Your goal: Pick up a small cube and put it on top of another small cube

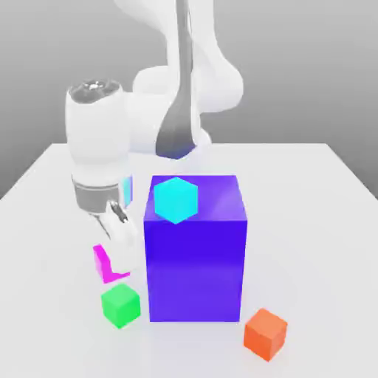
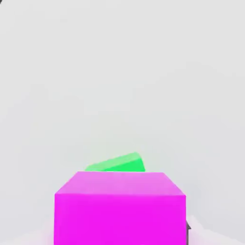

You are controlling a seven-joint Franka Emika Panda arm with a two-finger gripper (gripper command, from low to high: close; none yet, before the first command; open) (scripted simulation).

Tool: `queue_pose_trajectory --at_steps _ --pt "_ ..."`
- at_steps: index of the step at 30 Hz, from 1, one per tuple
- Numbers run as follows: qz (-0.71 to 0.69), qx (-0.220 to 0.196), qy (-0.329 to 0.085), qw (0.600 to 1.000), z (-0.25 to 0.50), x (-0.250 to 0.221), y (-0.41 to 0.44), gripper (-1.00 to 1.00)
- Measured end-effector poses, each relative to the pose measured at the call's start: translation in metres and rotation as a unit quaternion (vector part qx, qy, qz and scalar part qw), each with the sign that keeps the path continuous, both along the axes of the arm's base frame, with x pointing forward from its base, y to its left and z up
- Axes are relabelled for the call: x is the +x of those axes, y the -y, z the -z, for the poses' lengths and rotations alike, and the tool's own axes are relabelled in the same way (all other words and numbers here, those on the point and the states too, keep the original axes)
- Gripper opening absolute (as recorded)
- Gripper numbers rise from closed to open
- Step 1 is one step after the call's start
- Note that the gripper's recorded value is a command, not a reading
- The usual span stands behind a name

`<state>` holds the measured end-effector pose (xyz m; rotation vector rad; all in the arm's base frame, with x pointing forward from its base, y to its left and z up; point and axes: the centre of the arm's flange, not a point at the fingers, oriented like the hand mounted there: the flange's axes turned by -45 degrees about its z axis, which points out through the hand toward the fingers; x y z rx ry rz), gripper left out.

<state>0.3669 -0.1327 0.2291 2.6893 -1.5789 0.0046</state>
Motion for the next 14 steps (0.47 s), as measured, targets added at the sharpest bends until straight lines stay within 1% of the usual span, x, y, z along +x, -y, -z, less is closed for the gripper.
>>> queue_pose_trajectory --at_steps 12,13,14 --pt "-0.003 0.006 0.004 1.000 0.046 -0.003 -0.004 -1.00" --pt "-0.003 0.008 0.005 1.000 0.050 -0.004 -0.006 1.00" --pt "-0.003 0.008 0.005 1.000 0.050 -0.004 -0.006 1.00"
